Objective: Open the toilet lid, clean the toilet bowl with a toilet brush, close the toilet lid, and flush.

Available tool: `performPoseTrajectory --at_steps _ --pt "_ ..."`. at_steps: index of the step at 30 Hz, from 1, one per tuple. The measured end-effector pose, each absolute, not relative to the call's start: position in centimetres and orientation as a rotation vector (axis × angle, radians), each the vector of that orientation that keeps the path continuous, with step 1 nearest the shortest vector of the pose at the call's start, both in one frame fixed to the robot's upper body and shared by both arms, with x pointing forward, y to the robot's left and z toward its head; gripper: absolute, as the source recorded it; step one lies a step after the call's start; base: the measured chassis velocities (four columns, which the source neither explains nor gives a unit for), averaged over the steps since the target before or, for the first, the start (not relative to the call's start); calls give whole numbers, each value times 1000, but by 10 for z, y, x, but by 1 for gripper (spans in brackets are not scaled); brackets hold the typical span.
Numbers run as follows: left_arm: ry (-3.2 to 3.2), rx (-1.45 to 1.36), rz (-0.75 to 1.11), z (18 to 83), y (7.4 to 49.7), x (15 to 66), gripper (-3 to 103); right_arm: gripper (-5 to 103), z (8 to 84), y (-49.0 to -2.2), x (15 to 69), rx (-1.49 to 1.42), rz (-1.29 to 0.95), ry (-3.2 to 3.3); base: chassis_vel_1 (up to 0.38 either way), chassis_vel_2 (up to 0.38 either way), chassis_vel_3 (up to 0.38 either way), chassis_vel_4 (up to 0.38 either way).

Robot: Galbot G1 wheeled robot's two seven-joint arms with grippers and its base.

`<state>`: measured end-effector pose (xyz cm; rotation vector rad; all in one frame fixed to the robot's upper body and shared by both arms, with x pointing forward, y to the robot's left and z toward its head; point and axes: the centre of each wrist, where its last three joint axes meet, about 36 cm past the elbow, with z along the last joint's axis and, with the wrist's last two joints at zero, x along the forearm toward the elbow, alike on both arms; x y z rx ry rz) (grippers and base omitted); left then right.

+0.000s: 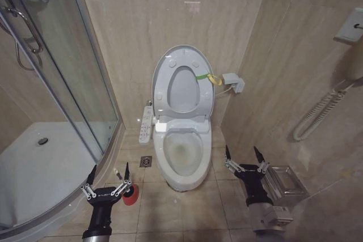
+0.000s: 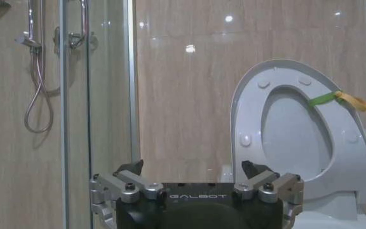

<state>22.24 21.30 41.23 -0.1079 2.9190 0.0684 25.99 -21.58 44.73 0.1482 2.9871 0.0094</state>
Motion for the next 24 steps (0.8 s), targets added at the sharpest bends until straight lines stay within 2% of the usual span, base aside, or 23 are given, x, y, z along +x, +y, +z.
performPoseTrajectory --at_steps 24 --pt "2919 -108 68 412 213 222 100 100 447 -216 260 148 10 2987 0 0 0 0"
